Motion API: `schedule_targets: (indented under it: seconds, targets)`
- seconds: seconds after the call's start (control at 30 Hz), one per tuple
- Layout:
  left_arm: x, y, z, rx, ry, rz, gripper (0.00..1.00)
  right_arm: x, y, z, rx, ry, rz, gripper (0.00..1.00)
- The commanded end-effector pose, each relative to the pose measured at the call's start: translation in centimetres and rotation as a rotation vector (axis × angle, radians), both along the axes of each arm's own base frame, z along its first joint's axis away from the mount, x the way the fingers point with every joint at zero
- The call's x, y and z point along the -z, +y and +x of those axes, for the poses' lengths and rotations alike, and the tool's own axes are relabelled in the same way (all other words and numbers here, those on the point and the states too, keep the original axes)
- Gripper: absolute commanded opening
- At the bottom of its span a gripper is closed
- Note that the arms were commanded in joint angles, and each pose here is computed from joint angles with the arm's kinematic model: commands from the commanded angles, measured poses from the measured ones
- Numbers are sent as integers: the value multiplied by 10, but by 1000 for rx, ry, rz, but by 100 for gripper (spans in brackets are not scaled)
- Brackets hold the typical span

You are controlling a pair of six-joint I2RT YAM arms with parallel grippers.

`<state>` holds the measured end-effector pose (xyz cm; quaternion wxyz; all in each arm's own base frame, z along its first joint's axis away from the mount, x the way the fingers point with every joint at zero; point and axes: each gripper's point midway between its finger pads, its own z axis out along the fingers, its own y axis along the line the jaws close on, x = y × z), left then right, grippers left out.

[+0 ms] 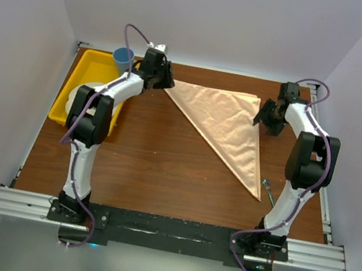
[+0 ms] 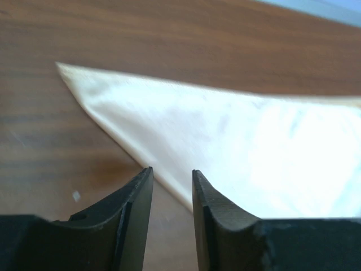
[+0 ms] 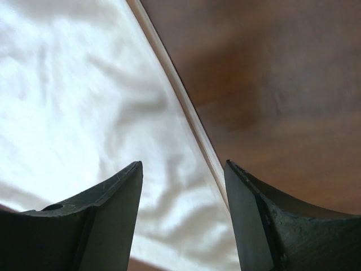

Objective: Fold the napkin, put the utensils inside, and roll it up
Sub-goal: Fold the napkin

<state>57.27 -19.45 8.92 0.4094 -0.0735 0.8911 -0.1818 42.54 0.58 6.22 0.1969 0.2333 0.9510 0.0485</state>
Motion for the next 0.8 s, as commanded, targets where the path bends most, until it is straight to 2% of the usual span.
schedule_targets:
  seconds: [0.0, 0.07, 0.13, 0.27, 0.33, 0.47, 0.63, 0.77]
  targets:
    - [-81, -44, -71, 159, -75, -87, 47, -14, -2, 69, -45, -170, -6, 64]
    - [-90, -50, -108, 243, -75, -107, 50, -17, -2, 94, -53, -228, -2, 63]
    - [-90, -47, -132, 289, -70, -63, 51, -3, -1, 109, -56, -230, 2, 61]
    - [-95, -27, -180, 311, -62, -33, 52, -14, -6, 146, -78, -297, -29, 58]
    - [-104, -24, -199, 342, -70, -46, 52, -7, -11, 154, -82, -303, -36, 57]
    - [-90, -14, -235, 331, -8, -65, 51, -1, -11, 169, -114, -320, -20, 51]
    - [-97, -11, -247, 326, -5, -84, 49, 2, -4, 178, -137, -346, 14, 40]
    - [-102, -11, -243, 326, 0, -69, 48, 4, -3, 185, -140, -354, 23, 34]
